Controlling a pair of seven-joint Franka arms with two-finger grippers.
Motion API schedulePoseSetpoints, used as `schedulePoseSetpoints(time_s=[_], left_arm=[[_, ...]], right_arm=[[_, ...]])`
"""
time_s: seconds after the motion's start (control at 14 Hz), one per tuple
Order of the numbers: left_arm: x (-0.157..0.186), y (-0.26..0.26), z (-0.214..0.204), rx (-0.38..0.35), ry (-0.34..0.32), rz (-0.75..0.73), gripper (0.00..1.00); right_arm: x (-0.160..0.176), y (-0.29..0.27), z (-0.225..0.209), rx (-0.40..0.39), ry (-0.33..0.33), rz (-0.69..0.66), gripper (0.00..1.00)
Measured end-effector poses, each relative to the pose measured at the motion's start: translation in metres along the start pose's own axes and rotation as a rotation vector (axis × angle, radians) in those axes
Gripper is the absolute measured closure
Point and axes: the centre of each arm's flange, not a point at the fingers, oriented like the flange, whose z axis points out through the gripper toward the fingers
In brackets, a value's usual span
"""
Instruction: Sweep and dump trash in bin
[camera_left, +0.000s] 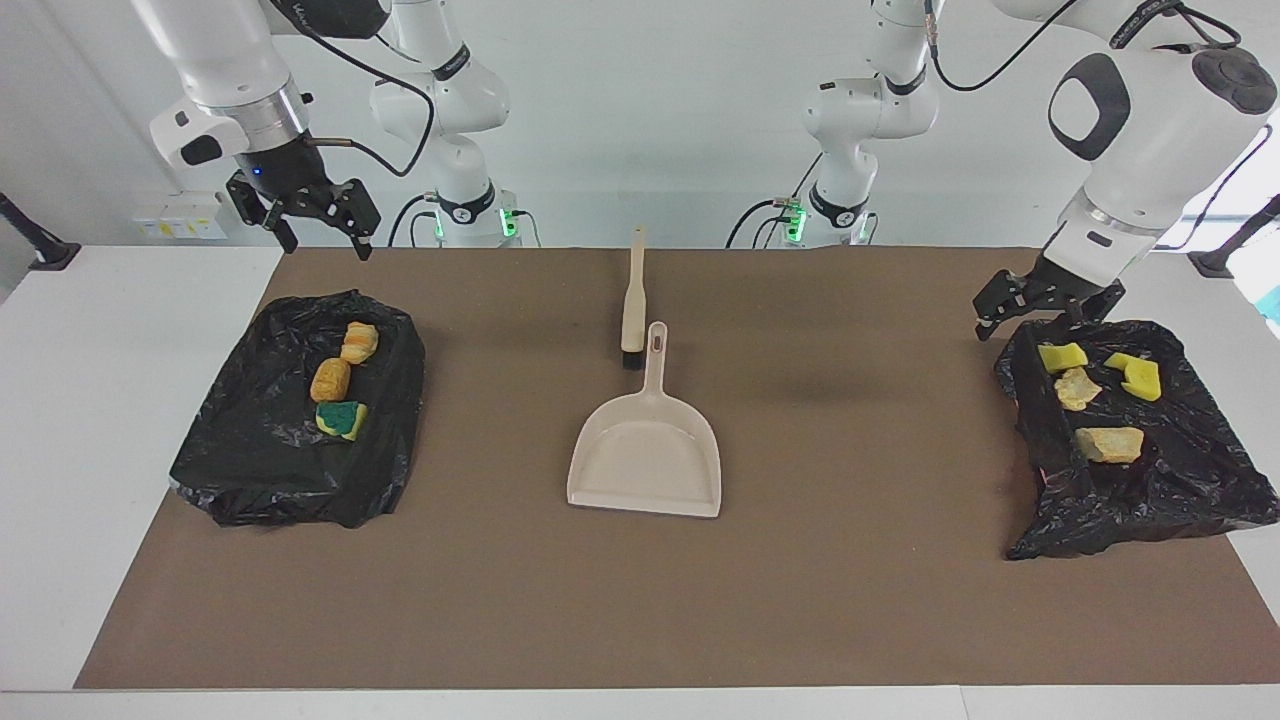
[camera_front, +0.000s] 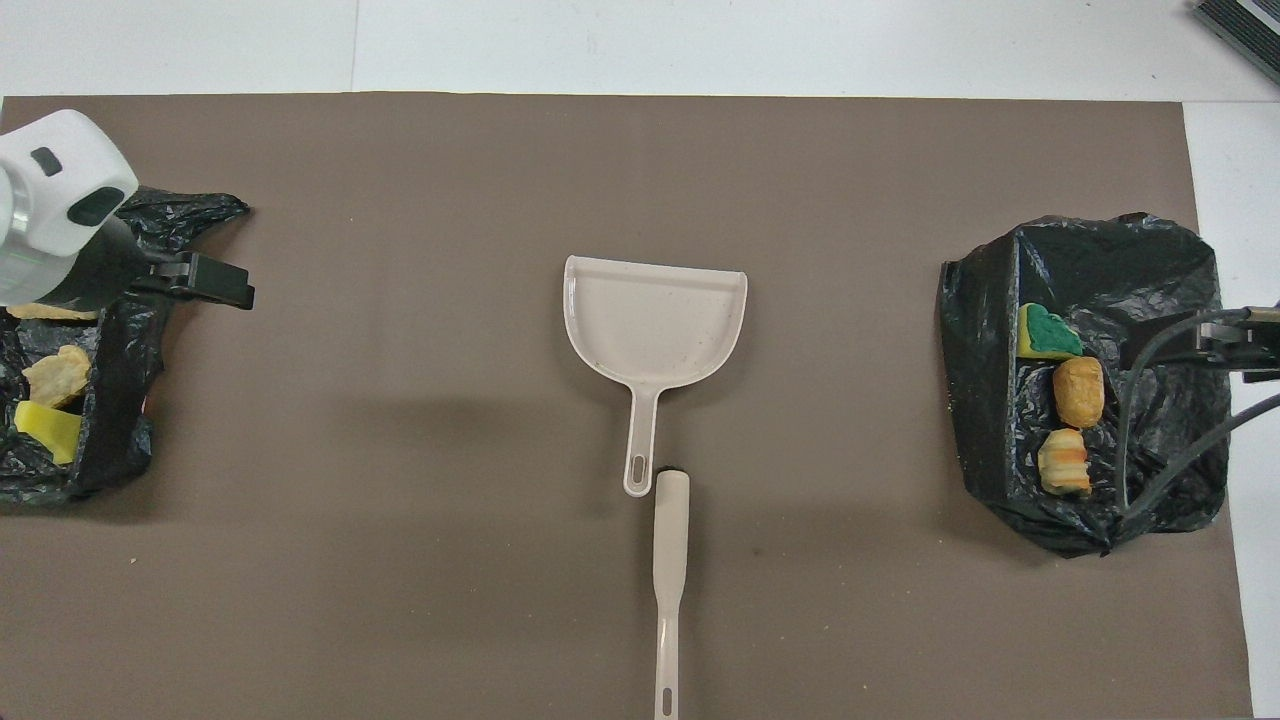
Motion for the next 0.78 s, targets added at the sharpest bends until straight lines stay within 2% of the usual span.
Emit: schedulePoseSetpoints(time_s=[0.43, 0.78], left_arm=[[-0.028, 0.002, -0.032, 0.009, -0.029, -0.012, 0.0], [-0.044, 0.006, -0.031, 0.008, -0.045, -0.007, 0.0]], right_arm=[[0.001, 0.011, 0.0, 0.011, -0.001, 0.024, 0.0], [0.002, 0.017, -0.001, 0.039, -0.001, 0.04, 0.0]])
